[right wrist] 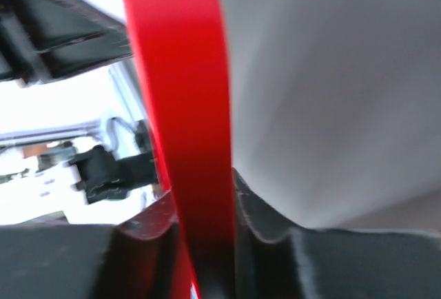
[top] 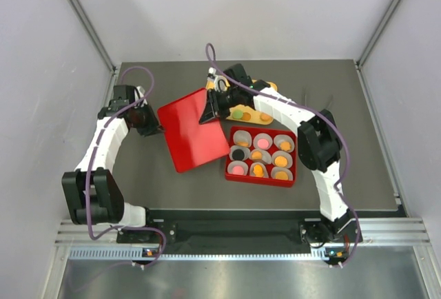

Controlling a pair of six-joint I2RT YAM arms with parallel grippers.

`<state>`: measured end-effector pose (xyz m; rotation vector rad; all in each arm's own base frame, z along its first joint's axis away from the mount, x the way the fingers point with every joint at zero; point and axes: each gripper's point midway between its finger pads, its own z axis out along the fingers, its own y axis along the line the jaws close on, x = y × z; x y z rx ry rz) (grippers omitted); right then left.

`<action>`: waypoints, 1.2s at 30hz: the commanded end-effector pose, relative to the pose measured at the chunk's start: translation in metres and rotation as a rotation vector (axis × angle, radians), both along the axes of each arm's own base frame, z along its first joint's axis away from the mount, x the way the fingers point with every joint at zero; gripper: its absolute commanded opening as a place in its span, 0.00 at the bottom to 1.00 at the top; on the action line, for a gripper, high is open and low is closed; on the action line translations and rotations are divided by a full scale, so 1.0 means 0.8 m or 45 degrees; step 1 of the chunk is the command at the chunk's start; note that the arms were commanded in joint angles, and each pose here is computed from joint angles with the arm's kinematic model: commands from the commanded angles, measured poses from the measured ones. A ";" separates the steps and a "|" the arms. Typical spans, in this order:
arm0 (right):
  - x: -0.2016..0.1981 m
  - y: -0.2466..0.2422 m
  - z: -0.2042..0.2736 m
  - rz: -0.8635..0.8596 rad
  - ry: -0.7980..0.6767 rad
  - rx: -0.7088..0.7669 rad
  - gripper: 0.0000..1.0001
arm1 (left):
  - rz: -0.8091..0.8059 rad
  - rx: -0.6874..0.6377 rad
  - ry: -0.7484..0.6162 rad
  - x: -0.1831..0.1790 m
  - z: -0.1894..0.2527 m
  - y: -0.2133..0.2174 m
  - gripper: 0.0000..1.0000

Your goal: Pack the cookies

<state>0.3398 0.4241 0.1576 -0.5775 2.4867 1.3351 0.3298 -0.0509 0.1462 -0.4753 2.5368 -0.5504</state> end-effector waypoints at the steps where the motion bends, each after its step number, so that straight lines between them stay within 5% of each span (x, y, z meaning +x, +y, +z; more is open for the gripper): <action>1: 0.003 0.002 0.053 -0.036 -0.058 0.095 0.17 | -0.065 -0.077 -0.172 0.015 0.040 -0.026 0.00; 5: 0.004 -0.017 0.081 -0.093 -0.047 0.116 0.04 | -0.078 0.014 -0.241 0.024 0.054 -0.024 0.17; 10: 0.006 -0.040 0.108 -0.167 -0.007 0.135 0.00 | -0.099 0.138 -0.362 0.033 0.092 -0.035 0.65; 12: 0.009 -0.052 0.115 -0.202 0.018 0.134 0.00 | -0.075 0.215 -0.441 0.036 0.117 -0.030 0.72; 20: 0.043 -0.094 0.155 -0.347 0.127 0.171 0.00 | -0.325 0.498 -0.861 -0.009 0.227 -0.121 0.78; 27: 0.057 -0.133 0.177 -0.450 0.174 0.206 0.00 | -0.665 0.863 -1.116 -0.076 0.222 -0.205 0.84; 36: 0.060 -0.159 0.198 -0.508 0.161 0.239 0.00 | -0.955 1.000 -1.658 -0.128 0.211 -0.266 0.85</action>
